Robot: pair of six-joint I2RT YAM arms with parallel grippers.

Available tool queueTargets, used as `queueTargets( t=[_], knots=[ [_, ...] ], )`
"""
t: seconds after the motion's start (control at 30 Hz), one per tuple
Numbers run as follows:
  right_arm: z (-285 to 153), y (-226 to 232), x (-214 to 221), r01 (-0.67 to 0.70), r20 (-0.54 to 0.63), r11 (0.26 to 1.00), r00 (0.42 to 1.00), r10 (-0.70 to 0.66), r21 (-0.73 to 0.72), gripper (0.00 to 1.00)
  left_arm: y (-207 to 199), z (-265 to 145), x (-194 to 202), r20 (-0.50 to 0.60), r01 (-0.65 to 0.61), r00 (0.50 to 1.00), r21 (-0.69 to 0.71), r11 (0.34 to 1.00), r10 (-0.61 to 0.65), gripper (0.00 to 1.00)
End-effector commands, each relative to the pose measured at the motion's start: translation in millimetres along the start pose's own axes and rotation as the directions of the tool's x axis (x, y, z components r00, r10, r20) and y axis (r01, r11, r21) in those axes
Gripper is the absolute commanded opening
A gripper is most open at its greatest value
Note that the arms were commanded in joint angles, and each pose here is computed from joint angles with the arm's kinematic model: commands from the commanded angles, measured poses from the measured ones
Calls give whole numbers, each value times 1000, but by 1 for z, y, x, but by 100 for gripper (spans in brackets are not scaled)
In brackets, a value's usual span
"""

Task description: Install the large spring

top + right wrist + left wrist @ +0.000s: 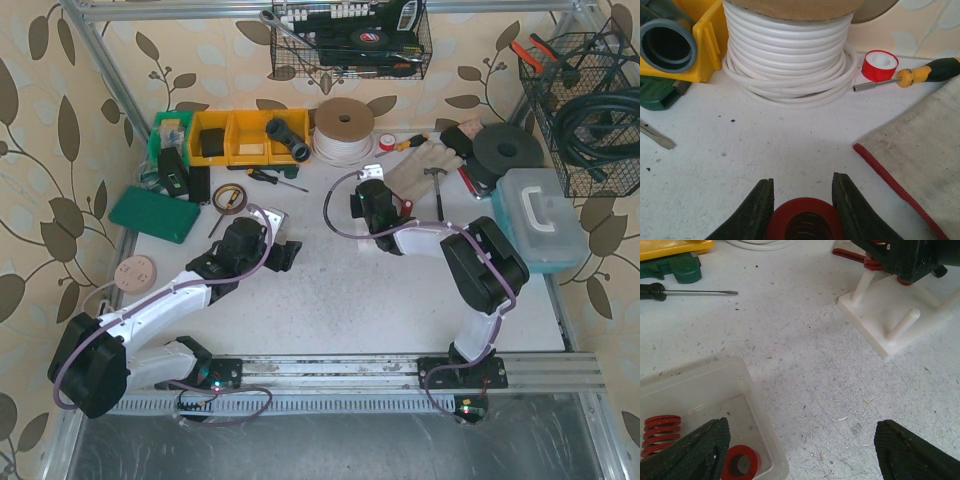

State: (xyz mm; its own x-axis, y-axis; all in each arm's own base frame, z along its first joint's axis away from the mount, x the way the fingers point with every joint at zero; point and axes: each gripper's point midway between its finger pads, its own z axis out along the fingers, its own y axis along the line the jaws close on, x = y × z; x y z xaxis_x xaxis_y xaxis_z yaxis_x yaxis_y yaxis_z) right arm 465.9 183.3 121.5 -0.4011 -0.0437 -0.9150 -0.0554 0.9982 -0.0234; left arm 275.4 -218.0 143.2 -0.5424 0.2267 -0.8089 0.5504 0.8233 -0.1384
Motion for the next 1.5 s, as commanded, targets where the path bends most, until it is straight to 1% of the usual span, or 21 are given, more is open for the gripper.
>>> queueTargets(
  t=[0.0,0.4,0.8,0.87,1.0,1.07,1.23,1.3,1.47],
  knots=[
    [-3,6,-15,-11,60,1000,998,11,5,0,-7,-5,-11,48,-2,999,36,999,0,81],
    [-1,6,-2,38,44,997,998,-41,66,0,-7,-7,-12,53,-6,999,36,999,4,82],
    [-5,6,9,37,38,992,998,-42,122,0,-9,-9,-13,60,-9,998,42,999,6,82],
    [-6,2,10,20,42,990,999,-26,139,5,-10,-9,-13,61,-9,998,46,999,6,82],
    [-6,1,12,6,42,989,999,-12,147,22,-10,-9,-13,61,-10,998,45,999,7,82],
    [-5,-2,13,-4,42,987,999,-2,161,29,-10,-10,-14,62,-10,998,45,999,7,82],
    [-7,-6,16,-28,48,984,999,20,173,33,-10,-11,-14,66,-13,998,43,999,10,82],
    [-7,-6,17,-35,44,984,999,28,173,37,-10,-11,-14,67,-13,998,43,999,10,82],
    [-8,-5,16,-50,47,985,998,43,166,40,-9,-12,-14,70,-16,997,40,999,13,83]
  ],
)
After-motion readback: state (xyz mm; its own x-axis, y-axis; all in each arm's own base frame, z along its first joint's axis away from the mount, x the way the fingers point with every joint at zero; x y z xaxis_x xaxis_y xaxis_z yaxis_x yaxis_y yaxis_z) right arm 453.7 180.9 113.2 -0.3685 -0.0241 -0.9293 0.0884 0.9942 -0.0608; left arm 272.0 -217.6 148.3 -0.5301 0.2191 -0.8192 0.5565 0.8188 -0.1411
